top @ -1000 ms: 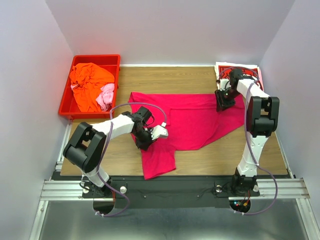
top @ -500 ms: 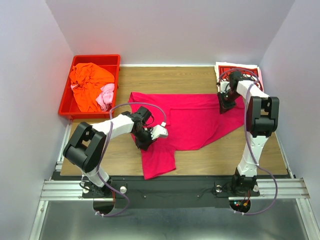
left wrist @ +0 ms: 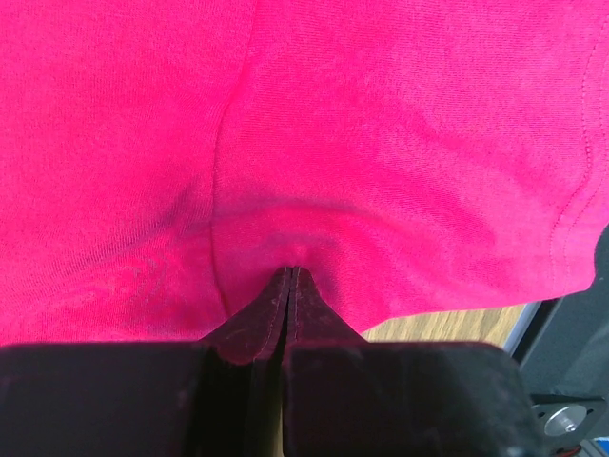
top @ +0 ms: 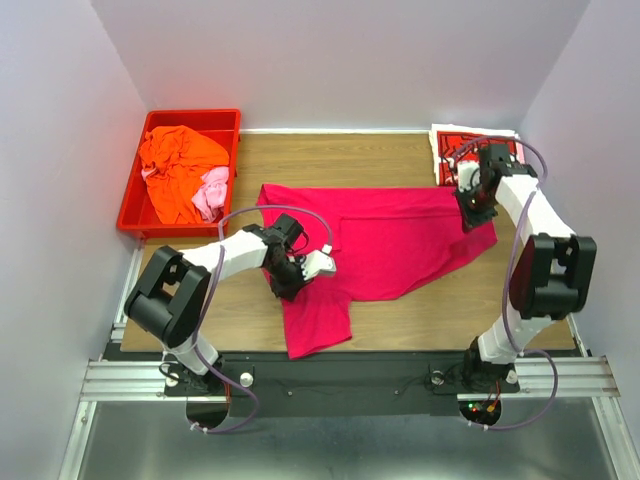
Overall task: Fold and stack the t-shirts
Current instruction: Fold the tshirt
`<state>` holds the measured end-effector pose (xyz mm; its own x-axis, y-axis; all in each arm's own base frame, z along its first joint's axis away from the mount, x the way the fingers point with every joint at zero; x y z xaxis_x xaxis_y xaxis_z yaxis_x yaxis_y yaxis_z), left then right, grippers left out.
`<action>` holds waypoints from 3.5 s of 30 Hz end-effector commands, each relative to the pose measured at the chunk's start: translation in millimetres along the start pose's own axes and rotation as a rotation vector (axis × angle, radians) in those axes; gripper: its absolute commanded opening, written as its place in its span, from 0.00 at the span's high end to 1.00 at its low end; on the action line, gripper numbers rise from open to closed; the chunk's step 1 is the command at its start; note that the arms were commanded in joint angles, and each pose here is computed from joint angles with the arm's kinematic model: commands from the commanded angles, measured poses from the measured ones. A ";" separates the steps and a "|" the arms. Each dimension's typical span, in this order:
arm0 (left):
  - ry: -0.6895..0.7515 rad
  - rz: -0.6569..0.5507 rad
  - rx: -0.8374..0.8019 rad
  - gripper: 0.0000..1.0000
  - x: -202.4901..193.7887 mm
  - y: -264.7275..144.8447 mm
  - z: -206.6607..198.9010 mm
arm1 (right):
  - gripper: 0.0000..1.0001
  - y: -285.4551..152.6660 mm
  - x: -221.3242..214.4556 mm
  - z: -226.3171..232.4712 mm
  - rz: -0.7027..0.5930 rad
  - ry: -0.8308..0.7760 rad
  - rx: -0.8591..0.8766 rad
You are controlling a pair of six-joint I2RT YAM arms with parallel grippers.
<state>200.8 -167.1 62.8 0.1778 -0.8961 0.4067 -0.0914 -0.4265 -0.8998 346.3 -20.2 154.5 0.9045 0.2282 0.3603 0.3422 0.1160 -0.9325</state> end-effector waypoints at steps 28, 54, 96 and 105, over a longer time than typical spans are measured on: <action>0.015 0.029 0.116 0.66 -21.1 -41.3 -26.9 | 0.42 -47.4 -136.0 -30.2 0.073 -0.285 -0.204; -0.199 -0.072 -0.058 0.62 -5.2 -71.6 -5.0 | 0.55 -9.6 -170.8 -28.9 0.335 -0.876 0.083; -0.004 0.057 0.044 0.71 -31.3 -27.8 -28.2 | 0.99 19.7 -179.7 -42.0 0.381 -0.812 0.016; 0.041 0.055 0.073 0.71 -13.8 -19.0 -32.0 | 0.99 18.2 -180.2 -43.0 0.407 -0.777 0.018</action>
<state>166.3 -142.9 73.1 0.1475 -0.9301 0.3363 -0.0670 -0.3486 -0.9349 200.6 -99.2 68.3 0.5089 0.8580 -0.0699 0.0230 -0.0947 -0.9952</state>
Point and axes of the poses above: each gripper's point midway between its finger pads, its own y axis out along the fingers, its own z axis along the line the jaws close on, x = y × z, the point moved 5 cm from there along -y, back along the fingers, and after that the axes turned 4 degrees about y, right-handed, at the moved point
